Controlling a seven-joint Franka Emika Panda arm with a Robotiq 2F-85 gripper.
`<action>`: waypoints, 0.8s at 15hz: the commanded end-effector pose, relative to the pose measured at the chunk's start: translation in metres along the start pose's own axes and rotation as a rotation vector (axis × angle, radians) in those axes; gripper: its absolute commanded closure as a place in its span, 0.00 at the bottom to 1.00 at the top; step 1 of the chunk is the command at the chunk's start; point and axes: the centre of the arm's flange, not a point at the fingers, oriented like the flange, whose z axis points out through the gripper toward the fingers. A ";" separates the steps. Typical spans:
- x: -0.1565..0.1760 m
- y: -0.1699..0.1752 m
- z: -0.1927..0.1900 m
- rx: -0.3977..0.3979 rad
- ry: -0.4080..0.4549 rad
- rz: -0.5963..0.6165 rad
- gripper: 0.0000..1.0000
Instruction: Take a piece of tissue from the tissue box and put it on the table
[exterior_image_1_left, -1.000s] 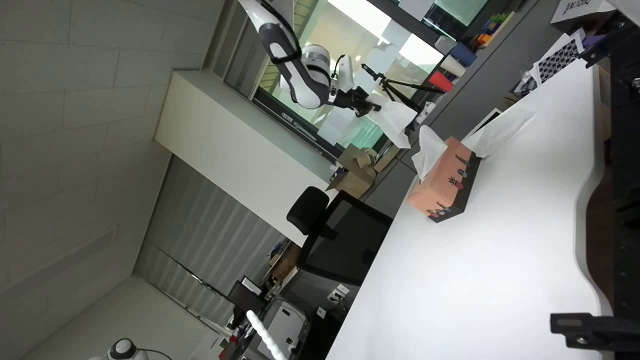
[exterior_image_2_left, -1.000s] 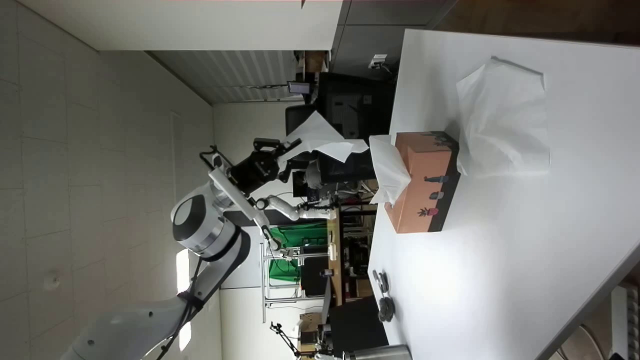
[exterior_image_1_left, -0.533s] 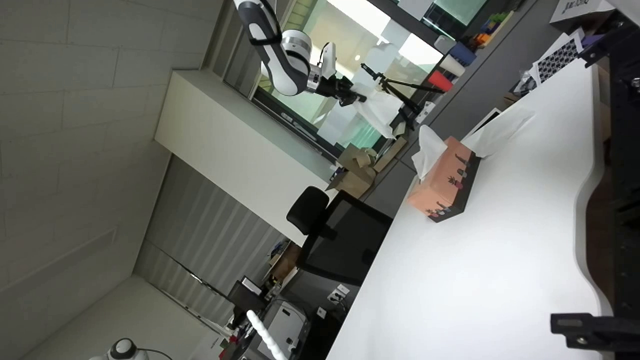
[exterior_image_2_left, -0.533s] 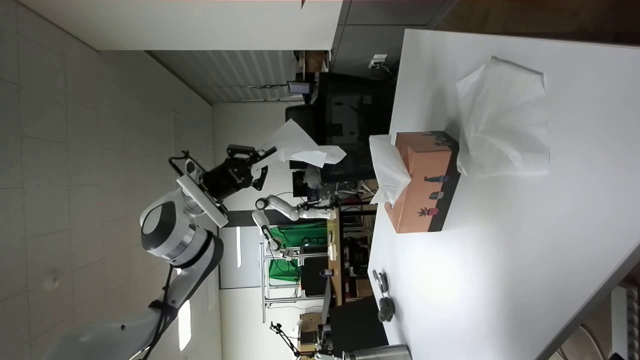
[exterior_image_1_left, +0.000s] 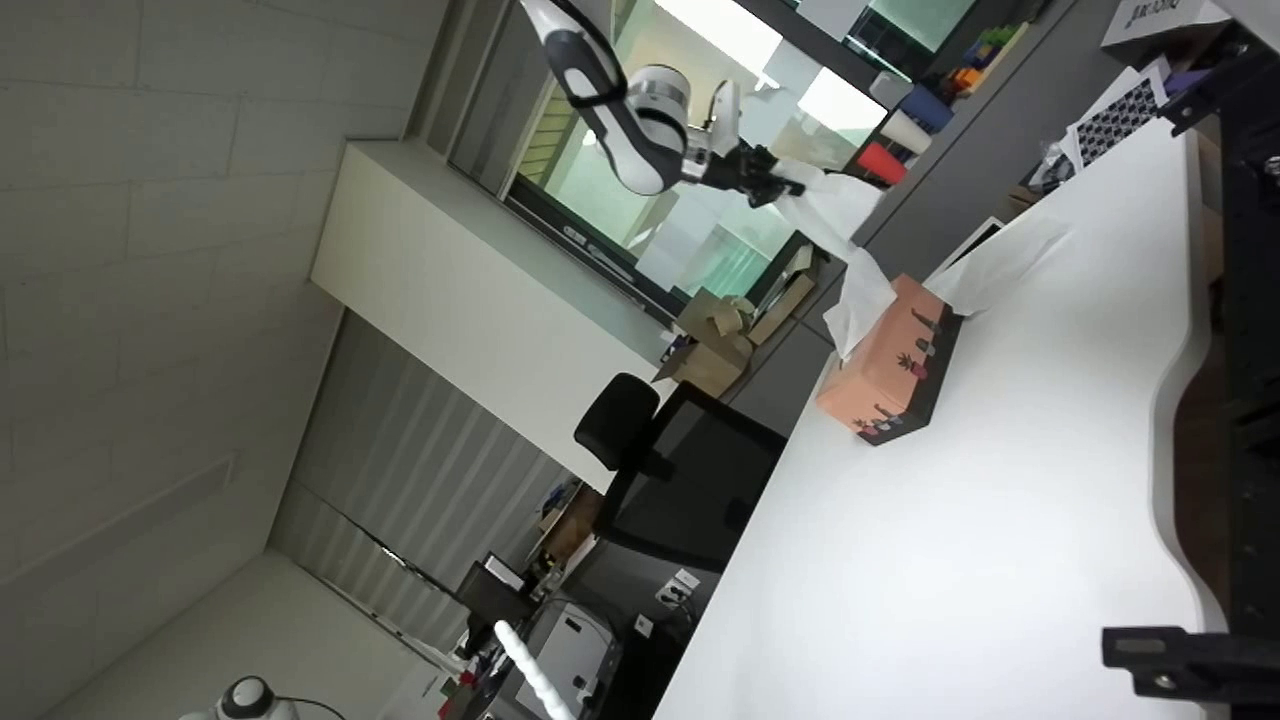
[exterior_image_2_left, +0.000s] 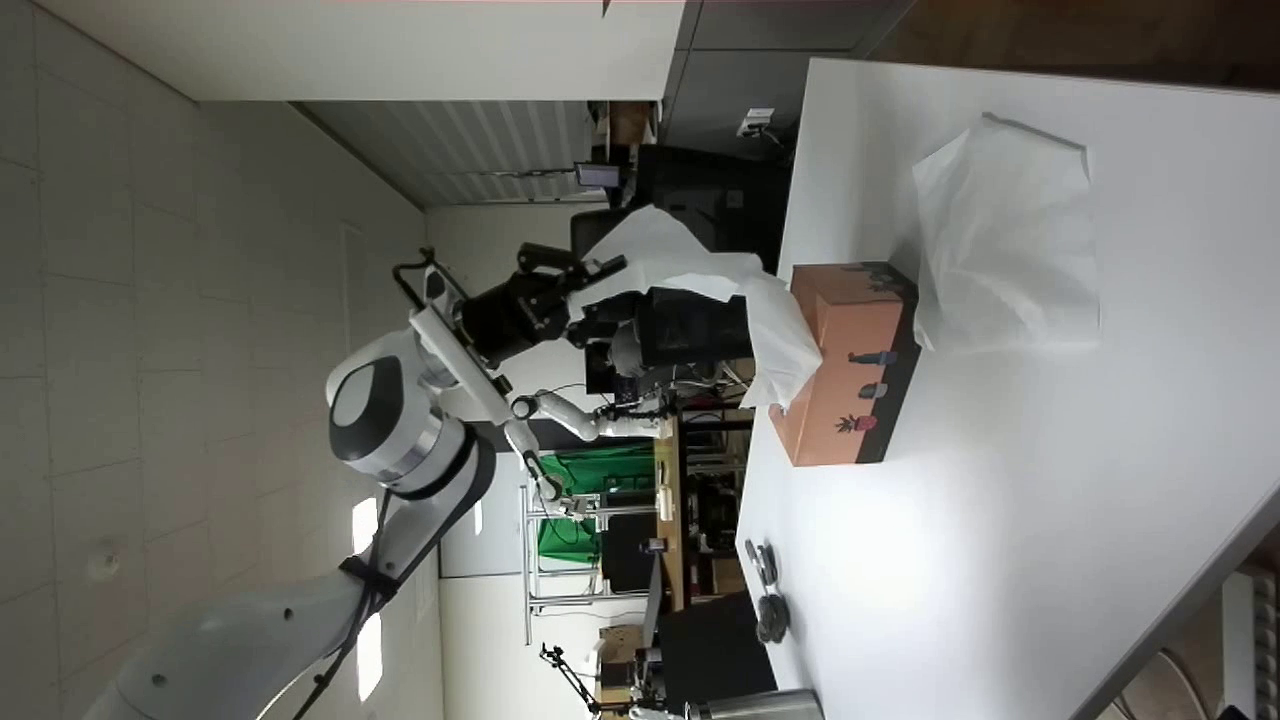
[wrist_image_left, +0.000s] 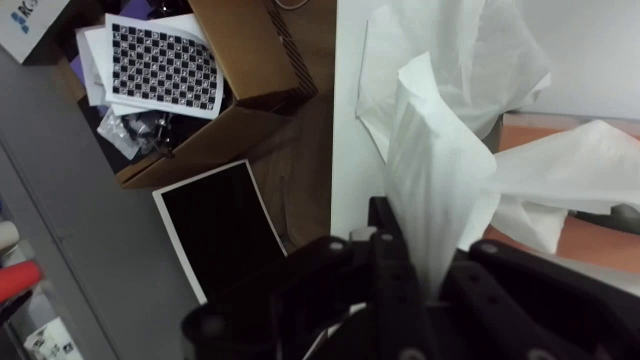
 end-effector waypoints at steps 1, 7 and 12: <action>-0.008 0.002 0.074 0.047 -0.054 0.089 1.00; -0.033 -0.027 0.178 0.114 -0.170 0.139 1.00; -0.039 -0.055 0.205 0.137 -0.214 0.142 0.74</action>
